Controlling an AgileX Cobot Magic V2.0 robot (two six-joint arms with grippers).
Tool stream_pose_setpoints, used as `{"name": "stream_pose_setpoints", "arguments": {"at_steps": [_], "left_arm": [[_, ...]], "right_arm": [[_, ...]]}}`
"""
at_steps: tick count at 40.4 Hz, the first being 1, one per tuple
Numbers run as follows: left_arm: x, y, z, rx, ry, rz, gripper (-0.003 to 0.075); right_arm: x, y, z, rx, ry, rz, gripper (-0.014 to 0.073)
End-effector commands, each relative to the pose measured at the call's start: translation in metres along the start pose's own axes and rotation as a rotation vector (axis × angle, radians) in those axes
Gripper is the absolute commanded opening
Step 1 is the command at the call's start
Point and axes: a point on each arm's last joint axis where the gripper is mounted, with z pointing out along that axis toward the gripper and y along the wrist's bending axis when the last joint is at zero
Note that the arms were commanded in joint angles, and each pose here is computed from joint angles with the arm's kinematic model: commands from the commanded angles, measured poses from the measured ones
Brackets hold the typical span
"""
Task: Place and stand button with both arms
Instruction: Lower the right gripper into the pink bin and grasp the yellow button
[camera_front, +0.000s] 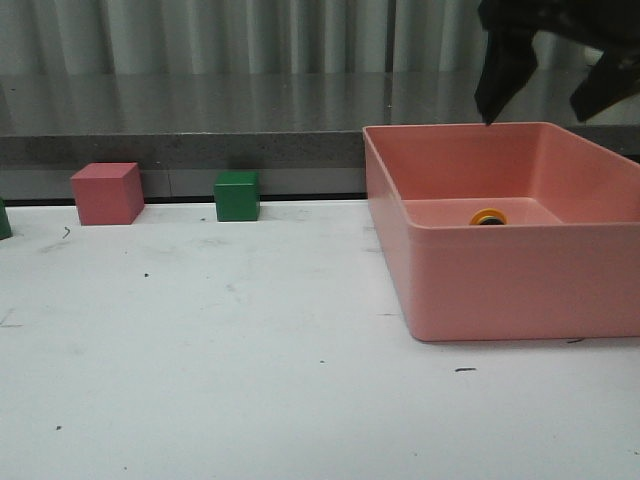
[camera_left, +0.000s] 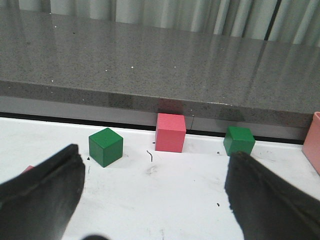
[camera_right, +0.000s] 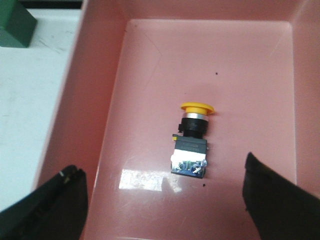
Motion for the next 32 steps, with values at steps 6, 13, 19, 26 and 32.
{"name": "stream_pose_setpoints", "arguments": {"at_steps": [6, 13, 19, 26, 32], "left_arm": [[-0.017, -0.002, -0.001, 0.011, -0.1, -0.021, 0.0548], [-0.017, -0.002, -0.001, 0.011, -0.1, -0.021, 0.0548], [-0.017, -0.002, -0.001, 0.011, -0.1, -0.021, 0.0548], [-0.017, -0.002, -0.001, 0.011, -0.1, -0.021, 0.0548], [-0.017, -0.002, -0.001, 0.011, -0.1, -0.021, 0.0548]], "right_arm": [[-0.032, -0.011, 0.042, 0.027, 0.044, 0.059, 0.0645], [-0.032, -0.014, 0.085, 0.042, 0.151, 0.062, 0.0645], [-0.028, -0.016, 0.107, 0.052, 0.223, 0.064, 0.0645], [-0.021, -0.019, 0.121, 0.059, 0.264, 0.067, 0.0628], [-0.02, -0.019, 0.12, 0.061, 0.283, 0.067, 0.0423]]}}
